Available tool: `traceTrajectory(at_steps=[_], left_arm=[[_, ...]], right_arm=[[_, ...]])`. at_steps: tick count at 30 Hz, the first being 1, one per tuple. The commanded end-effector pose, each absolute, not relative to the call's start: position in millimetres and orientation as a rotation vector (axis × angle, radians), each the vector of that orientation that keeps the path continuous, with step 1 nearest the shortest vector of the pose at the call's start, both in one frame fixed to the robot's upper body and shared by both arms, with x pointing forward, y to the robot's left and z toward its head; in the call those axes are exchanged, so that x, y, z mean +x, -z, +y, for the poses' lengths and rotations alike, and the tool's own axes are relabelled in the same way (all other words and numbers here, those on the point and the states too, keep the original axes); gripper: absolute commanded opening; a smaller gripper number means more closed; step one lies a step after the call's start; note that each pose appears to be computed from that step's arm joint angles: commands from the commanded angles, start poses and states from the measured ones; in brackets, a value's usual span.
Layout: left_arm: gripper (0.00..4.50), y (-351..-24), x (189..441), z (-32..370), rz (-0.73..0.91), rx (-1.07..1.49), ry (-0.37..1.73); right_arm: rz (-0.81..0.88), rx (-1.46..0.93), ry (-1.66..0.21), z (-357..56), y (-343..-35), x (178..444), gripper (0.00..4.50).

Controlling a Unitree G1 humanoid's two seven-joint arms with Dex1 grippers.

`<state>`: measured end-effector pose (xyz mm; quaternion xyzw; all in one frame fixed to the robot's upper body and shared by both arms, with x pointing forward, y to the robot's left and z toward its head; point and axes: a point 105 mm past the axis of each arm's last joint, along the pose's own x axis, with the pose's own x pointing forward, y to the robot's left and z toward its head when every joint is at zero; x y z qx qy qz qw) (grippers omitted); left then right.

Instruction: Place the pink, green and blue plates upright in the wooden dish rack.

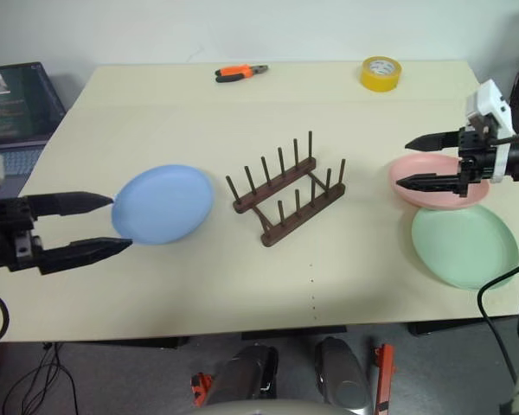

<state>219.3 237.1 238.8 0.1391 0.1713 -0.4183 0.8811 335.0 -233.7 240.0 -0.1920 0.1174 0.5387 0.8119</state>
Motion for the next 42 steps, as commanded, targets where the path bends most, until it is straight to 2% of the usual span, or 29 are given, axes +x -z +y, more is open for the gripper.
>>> traceTrajectory(at_steps=[1,11,21,27,32,37,42], left_arm=[[4.47,-246.6,215.8,236.2,0.332,0.323,0.869],[4.47,-242.3,217.6,218.7,0.314,0.316,0.906],[4.47,-172.6,236.0,160.9,0.354,0.334,0.969],[4.47,-146.1,270.7,132.7,0.294,0.298,0.879],[4.47,-122.0,313.4,111.3,0.262,0.255,0.764],[4.47,-106.9,325.6,93.8,0.260,0.243,0.793],[4.47,-107.9,331.8,87.8,0.234,0.235,0.810]], right_arm=[[0.198,-0.426,-1.189,-232.6,-257.8,324.9,4.50],[0.171,-0.419,-1.204,-224.7,-255.4,329.4,4.50],[0.148,-0.458,-1.193,-223.5,-260.9,323.1,4.50],[0.130,-0.476,-1.209,-213.8,-263.4,312.8,4.50],[0.115,-0.492,-1.228,-199.7,-263.4,301.8,4.50],[0.106,-0.492,-1.213,-196.5,-263.8,298.0,4.50],[0.103,-0.495,-1.187,-199.2,-265.1,297.2,4.50]])
